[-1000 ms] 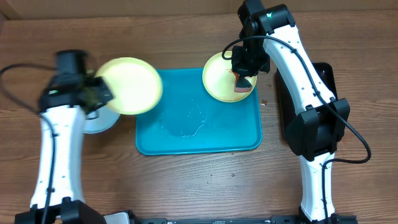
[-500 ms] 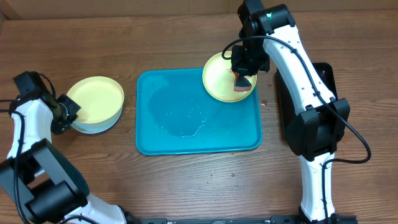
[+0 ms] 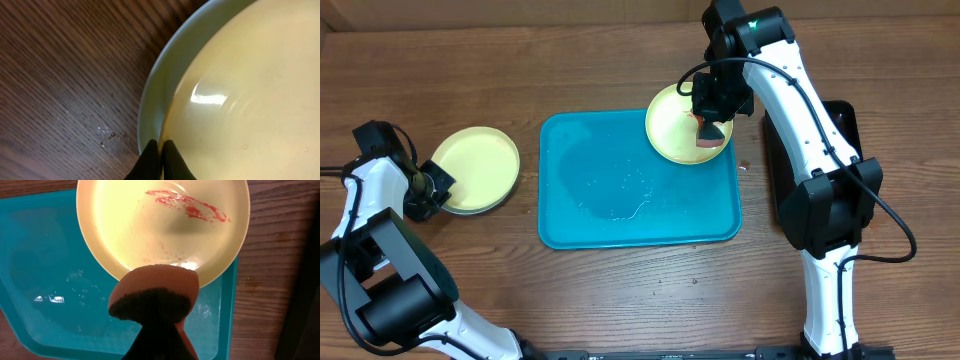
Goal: Clean dirty plates on tray and stack at the side
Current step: 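Release the stacked plate and raise the left gripper away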
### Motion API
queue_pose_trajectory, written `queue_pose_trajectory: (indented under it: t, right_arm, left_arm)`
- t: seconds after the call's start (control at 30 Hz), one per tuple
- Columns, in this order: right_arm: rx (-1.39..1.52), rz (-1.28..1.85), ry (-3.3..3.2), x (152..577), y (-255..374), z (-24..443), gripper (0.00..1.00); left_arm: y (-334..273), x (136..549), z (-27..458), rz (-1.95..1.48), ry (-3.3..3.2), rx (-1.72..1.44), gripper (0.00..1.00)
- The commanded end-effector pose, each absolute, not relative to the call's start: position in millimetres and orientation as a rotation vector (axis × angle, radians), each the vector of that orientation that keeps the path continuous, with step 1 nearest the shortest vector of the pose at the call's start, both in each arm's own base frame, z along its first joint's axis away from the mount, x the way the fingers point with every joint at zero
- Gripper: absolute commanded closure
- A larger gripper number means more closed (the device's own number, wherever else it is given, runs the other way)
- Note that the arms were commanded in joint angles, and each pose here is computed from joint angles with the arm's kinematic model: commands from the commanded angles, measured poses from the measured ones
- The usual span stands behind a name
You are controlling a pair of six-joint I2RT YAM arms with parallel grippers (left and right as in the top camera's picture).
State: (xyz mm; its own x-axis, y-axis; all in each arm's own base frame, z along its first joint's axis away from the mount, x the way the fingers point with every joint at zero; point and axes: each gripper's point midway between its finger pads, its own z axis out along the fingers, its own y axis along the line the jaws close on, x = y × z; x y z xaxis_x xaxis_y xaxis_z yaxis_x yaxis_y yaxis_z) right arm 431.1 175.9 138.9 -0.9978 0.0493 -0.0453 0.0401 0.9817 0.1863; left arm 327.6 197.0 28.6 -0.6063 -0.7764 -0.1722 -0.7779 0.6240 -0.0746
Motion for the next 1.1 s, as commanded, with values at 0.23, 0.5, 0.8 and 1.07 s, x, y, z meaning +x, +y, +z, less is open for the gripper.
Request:
queue_pose_trajectory:
  t: [0.23, 0.5, 0.8, 1.07]
  right_arm:
    - [0.050, 0.307, 3.014, 434, 176, 163, 0.96]
    - [0.050, 0.306, 3.015, 434, 176, 163, 0.96]
    - [0.050, 0.307, 3.014, 434, 176, 163, 0.96]
    - [0.048, 0.317, 2.988, 440, 177, 164, 0.96]
  left_arm:
    - [204, 321, 26, 0.089, 2.735, -1.186, 0.91]
    - [206, 325, 31, 0.092, 2.738, -1.156, 0.57]
    - [173, 382, 102, -0.293, 2.661, -0.759, 0.53]
    - [63, 432, 179, -0.631, 2.536, -0.302, 0.50]
